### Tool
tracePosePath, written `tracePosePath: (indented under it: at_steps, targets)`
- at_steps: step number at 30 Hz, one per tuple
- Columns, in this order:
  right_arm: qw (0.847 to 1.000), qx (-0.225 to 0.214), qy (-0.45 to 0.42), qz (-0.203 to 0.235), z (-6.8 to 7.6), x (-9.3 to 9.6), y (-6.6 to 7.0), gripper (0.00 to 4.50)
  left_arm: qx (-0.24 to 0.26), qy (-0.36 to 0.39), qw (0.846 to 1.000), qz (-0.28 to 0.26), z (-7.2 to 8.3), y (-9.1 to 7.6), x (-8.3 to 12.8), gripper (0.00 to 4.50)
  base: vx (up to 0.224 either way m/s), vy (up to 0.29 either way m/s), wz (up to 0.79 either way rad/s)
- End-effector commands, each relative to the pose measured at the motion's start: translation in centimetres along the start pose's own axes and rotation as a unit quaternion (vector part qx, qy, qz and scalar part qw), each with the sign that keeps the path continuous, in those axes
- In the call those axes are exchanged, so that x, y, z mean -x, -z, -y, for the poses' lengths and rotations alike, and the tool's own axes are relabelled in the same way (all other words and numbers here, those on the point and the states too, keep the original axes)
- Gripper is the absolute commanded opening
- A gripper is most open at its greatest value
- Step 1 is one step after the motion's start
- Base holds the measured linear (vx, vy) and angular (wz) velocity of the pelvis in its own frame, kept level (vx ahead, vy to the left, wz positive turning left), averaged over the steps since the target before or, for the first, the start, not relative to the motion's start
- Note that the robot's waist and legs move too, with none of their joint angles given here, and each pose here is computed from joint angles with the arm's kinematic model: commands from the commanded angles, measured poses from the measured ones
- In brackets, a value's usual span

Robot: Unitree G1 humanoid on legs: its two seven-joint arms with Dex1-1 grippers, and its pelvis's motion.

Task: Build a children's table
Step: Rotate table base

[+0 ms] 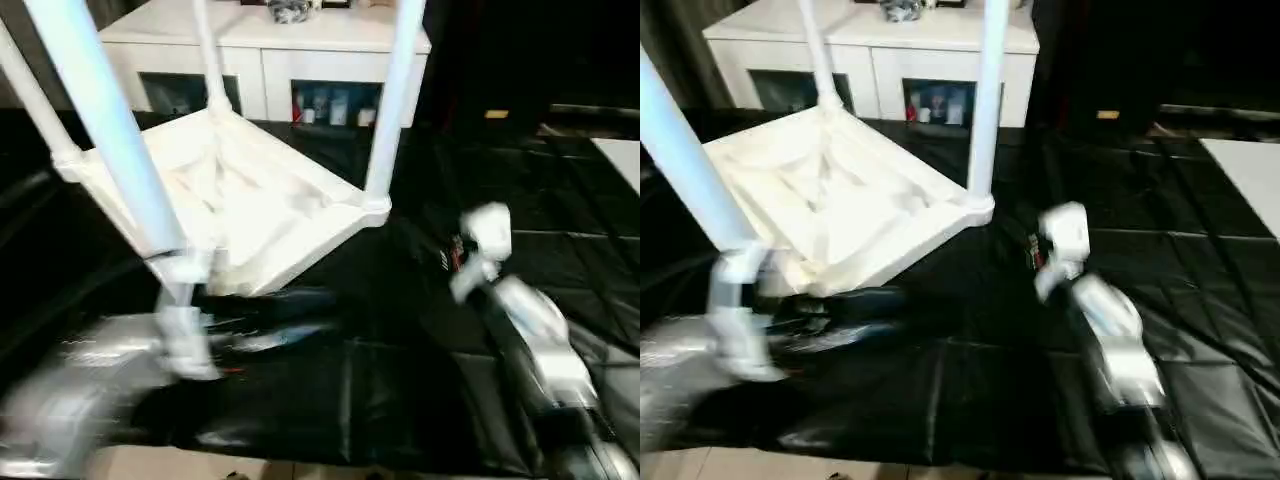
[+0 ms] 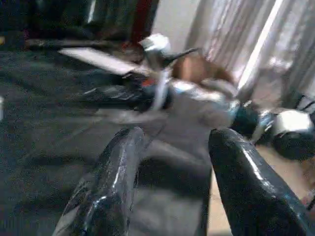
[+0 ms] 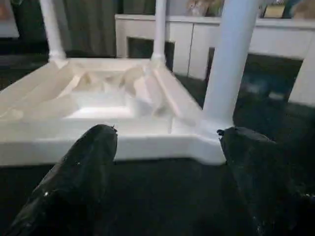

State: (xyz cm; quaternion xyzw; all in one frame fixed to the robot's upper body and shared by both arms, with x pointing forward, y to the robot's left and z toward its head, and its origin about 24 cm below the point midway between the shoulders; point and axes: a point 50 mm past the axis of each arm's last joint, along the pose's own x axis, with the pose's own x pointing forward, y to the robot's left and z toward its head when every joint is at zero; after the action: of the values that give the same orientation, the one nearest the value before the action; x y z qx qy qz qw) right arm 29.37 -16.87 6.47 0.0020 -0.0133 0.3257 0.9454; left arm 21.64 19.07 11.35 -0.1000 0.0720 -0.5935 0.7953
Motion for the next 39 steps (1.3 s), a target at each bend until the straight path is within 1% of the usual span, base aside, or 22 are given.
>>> tracePosePath:
  at_steps: [1, 3, 4, 5, 6, 8, 11, 15, 16, 17, 19, 20, 22, 24, 25, 27, 32, 34, 35, 36, 38, 39]
  targets:
    - [0.999, 0.007, -0.034, -0.002, -0.7, -0.2, -0.6, 3.75, -0.025, -0.026, 0.999, -0.033, -0.5, 0.1, 1.8, 2.86, 0.000, 0.000, 0.00]
    - [0.999, 0.009, -0.039, -0.006, -0.8, -0.1, -0.6, 3.75, -0.025, -0.034, 0.998, -0.039, -0.6, 0.2, 2.2, 2.88, 0.000, 0.000, 0.00]
    - [0.999, 0.008, -0.048, -0.014, -1.1, 0.0, -0.5, 3.75, -0.033, -0.050, 0.997, -0.051, -0.8, 0.2, 3.6, 3.06, 0.000, 0.000, 0.00]
    - [0.999, 0.008, -0.048, -0.015, -1.1, 0.0, -0.5, 3.75, -0.033, -0.052, 0.997, -0.052, -0.8, 0.2, 3.8, 3.21, 0.000, 0.000, 0.00]
    - [0.999, 0.007, -0.048, -0.022, -1.1, 0.1, -0.4, 3.75, -0.032, -0.062, 0.995, -0.065, -0.8, 0.2, 5.0, 3.28, 0.000, 0.000, 0.00]
    - [0.998, 0.009, -0.048, -0.028, -1.0, 0.2, -0.3, 3.75, -0.028, -0.076, 0.993, -0.081, -0.8, 0.4, 6.3, 3.27, -0.084, -0.014, 0.02]
    - [0.998, 0.010, -0.049, -0.029, -1.0, 0.2, -0.4, 3.75, -0.016, -0.096, 0.991, -0.094, -0.8, 0.7, 7.8, 3.66, -0.001, -0.093, 0.02]
    - [0.998, 0.012, -0.054, -0.034, -1.0, 0.3, -0.5, 3.75, -0.036, -0.143, 0.986, -0.078, -1.4, 0.3, 9.7, 3.67, 0.013, -0.016, -0.04]
    - [0.998, 0.012, -0.054, -0.034, -1.0, 0.3, -0.5, 3.75, -0.038, -0.146, 0.986, -0.076, -1.5, 0.2, 9.7, 4.01, 0.000, 0.000, 0.00]
    - [0.998, 0.012, -0.055, -0.035, -1.1, 0.2, -0.5, 3.75, -0.069, -0.187, 0.978, -0.052, -2.4, -0.5, 10.2, 4.01, 0.000, 0.000, 0.00]
    - [0.998, 0.011, -0.055, -0.035, -1.1, 0.2, -0.5, 3.75, -0.094, -0.221, 0.970, -0.025, -3.2, -1.2, 10.5, 4.06, 0.000, 0.000, 0.00]
    - [0.998, 0.011, -0.055, -0.035, -1.2, 0.1, -0.5, 3.75, -0.124, -0.240, 0.963, -0.015, -3.7, -1.6, 10.1, 4.15, 0.000, 0.000, 0.00]
    - [0.998, 0.009, -0.056, -0.035, -1.4, 0.0, -0.4, 3.75, -0.152, -0.242, 0.958, 0.017, -4.4, -2.1, 8.1, 4.44, 0.007, 0.028, -0.03]
    - [0.998, 0.008, -0.057, -0.036, -1.5, -0.1, -0.3, 3.75, -0.144, -0.232, 0.961, 0.036, -4.8, -2.1, 6.9, 4.44, 0.007, 0.028, -0.03]
    - [0.998, 0.010, -0.057, -0.037, -1.6, -0.2, -0.3, 3.75, -0.154, -0.235, 0.959, 0.040, -5.1, -2.0, 6.4, 4.44, 0.000, 0.000, 0.00]
    - [0.998, 0.011, -0.056, -0.037, -1.6, -0.3, -0.3, 3.75, -0.160, -0.236, 0.958, 0.042, -5.4, -2.0, 6.0, 4.44, 0.000, 0.000, 0.00]
    - [0.998, 0.009, -0.058, -0.032, -1.9, -0.5, -0.5, 3.75, -0.148, -0.218, 0.964, 0.041, -6.6, -1.1, 4.0, 4.44, 0.000, 0.000, 0.00]
    - [0.998, 0.012, -0.059, -0.035, -2.1, -0.6, -0.4, 3.75, -0.148, -0.196, 0.969, 0.041, -7.4, -0.8, 1.8, 4.44, 0.052, -0.012, -0.03]
    - [0.998, 0.012, -0.059, -0.035, -2.1, -0.6, -0.4, 3.75, -0.148, -0.196, 0.969, 0.041, -7.4, -0.8, 1.8, 4.44, 0.053, -0.012, -0.02]
    - [0.998, 0.014, -0.059, -0.036, -2.1, -0.7, -0.4, 3.75, -0.146, -0.191, 0.970, 0.038, -7.7, -0.7, 1.0, 4.44, 0.000, 0.000, 0.00]
    - [0.997, 0.017, -0.051, -0.050, -2.1, -0.8, 0.0, 3.75, -0.151, -0.168, 0.974, 0.023, -8.2, -0.5, -1.4, 4.44, 0.000, 0.000, 0.00]
    - [0.997, 0.017, -0.051, -0.050, -2.1, -0.8, 0.0, 3.75, -0.151, -0.168, 0.974, 0.023, -8.2, -0.5, -1.4, 4.44, 0.000, 0.000, 0.00]
